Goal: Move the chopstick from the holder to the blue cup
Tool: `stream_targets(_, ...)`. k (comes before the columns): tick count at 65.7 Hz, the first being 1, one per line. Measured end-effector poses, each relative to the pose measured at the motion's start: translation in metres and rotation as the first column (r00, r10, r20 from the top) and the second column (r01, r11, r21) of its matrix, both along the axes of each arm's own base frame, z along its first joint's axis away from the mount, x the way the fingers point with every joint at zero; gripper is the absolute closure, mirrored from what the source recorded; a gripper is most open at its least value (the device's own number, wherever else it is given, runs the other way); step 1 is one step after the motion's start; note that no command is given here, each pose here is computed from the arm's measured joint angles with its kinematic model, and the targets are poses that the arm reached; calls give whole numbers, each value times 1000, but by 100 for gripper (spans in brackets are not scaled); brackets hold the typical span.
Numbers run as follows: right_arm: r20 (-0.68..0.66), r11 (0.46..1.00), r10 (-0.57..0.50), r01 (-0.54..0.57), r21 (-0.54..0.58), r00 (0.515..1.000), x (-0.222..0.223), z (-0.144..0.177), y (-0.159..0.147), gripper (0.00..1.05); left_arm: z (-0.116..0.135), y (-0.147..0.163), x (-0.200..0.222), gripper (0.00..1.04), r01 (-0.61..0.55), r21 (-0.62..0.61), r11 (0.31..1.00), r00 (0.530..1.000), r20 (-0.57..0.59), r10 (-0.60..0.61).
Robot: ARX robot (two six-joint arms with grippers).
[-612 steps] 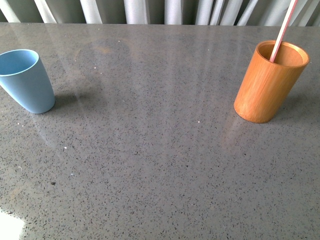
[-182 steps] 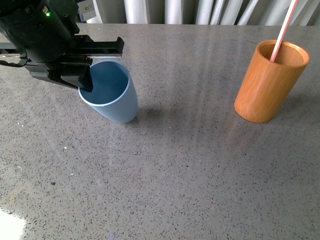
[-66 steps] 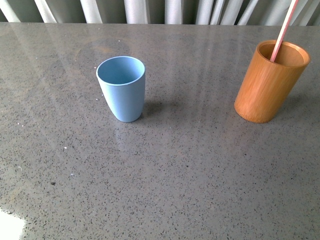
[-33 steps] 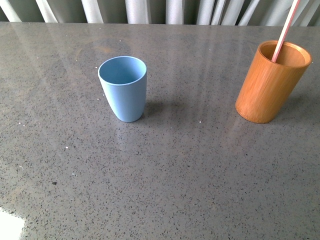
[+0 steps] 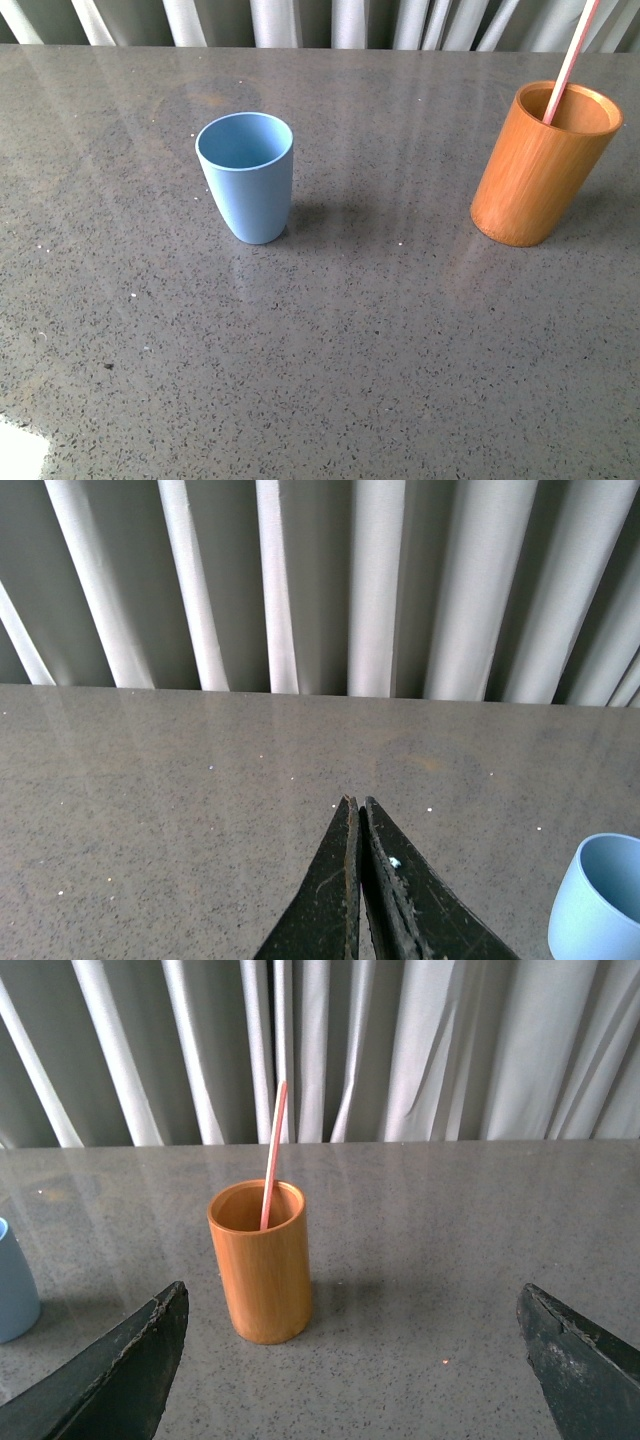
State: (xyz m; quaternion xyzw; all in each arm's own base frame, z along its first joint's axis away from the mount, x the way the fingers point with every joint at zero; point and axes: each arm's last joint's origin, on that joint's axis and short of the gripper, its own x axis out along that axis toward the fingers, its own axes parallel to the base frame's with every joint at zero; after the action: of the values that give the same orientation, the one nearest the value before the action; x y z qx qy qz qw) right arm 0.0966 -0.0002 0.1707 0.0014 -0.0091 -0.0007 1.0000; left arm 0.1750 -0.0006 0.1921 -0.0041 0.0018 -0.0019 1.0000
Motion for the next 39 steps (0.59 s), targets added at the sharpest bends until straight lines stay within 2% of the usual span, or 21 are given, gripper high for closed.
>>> stream_targets(39, 0, 1000, 0, 0, 0, 1000, 0, 0, 0, 9, -19, 0, -37, 103, 0, 0, 1000, 1000, -3, 0)
